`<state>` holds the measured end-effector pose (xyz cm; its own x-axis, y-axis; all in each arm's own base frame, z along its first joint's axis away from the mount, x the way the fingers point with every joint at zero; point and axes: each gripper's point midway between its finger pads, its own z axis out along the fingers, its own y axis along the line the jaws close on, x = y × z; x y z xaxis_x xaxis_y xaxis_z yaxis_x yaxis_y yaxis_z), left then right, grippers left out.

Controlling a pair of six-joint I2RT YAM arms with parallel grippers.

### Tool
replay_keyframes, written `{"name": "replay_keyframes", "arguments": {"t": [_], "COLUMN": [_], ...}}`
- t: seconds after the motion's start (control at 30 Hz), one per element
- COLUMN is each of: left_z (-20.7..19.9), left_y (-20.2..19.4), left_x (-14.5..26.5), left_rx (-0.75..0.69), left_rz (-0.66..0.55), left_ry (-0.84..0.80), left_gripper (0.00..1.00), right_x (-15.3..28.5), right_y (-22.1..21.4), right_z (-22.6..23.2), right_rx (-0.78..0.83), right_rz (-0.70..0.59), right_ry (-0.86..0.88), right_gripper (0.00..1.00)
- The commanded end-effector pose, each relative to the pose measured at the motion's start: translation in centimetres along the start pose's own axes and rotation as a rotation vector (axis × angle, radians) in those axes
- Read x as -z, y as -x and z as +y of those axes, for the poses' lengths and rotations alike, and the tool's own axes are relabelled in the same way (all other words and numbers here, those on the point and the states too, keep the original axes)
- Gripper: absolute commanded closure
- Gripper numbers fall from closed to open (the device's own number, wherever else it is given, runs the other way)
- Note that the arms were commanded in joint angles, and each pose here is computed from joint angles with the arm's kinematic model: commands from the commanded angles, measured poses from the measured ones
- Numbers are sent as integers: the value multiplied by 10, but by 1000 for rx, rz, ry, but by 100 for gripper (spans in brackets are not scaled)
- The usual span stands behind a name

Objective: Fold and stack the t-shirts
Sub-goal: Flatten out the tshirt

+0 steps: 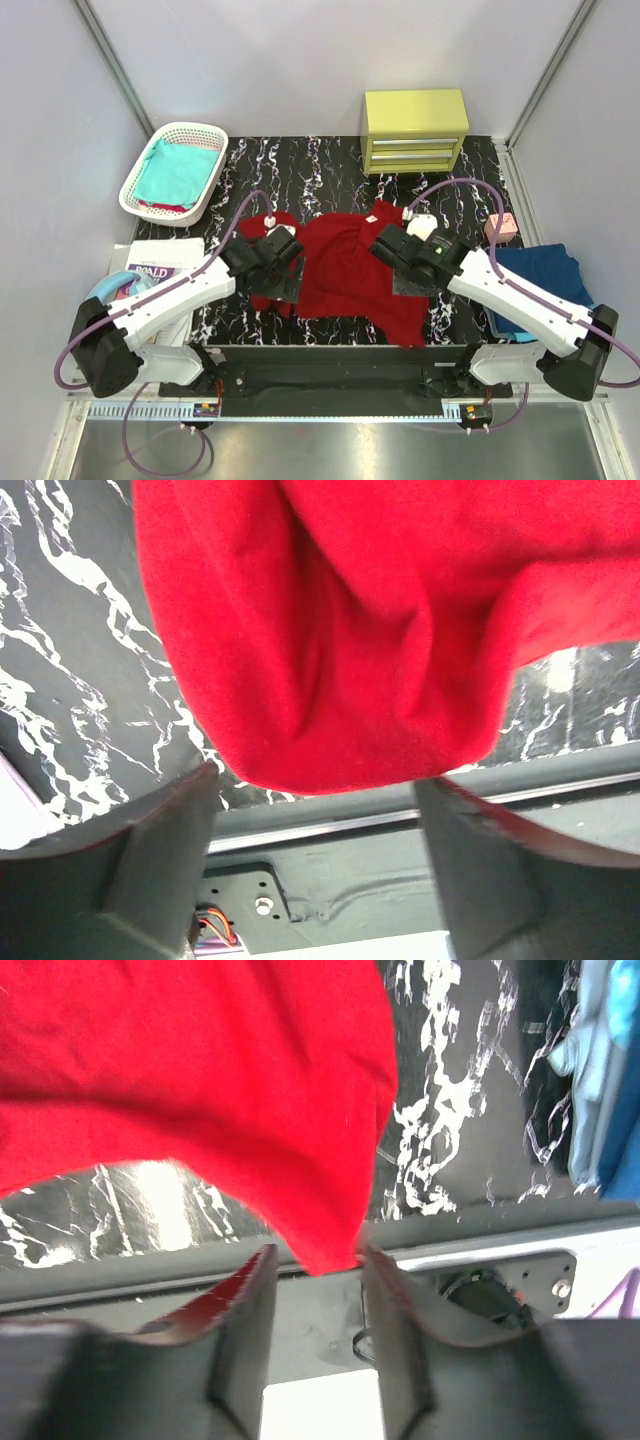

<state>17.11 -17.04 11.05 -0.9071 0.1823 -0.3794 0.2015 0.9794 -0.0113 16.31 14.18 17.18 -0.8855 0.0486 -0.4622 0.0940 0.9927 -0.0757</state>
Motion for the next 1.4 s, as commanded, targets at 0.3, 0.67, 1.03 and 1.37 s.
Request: {"name": "replay_keyframes", "arguments": {"t": [0.3, 0.67, 1.03, 1.37], "left_z": [11, 55, 33, 34], "left_y": [109, 184, 181, 161], "left_x": [39, 7, -30, -30], "left_rx": [55, 201, 220, 208], "left_rz": [-305, -371, -279, -265], "left_ry": [81, 101, 32, 10], "left_gripper": [1, 1, 1, 1], "right_x": [7, -70, -158, -160], "right_y": [112, 201, 213, 139], "right_z": [8, 13, 50, 18], "right_rx": [-72, -132, -44, -93], "right_rz": [-235, -240, -126, -38], "right_ry": [32, 2, -47, -88], "right_gripper": [42, 48, 54, 58]}}
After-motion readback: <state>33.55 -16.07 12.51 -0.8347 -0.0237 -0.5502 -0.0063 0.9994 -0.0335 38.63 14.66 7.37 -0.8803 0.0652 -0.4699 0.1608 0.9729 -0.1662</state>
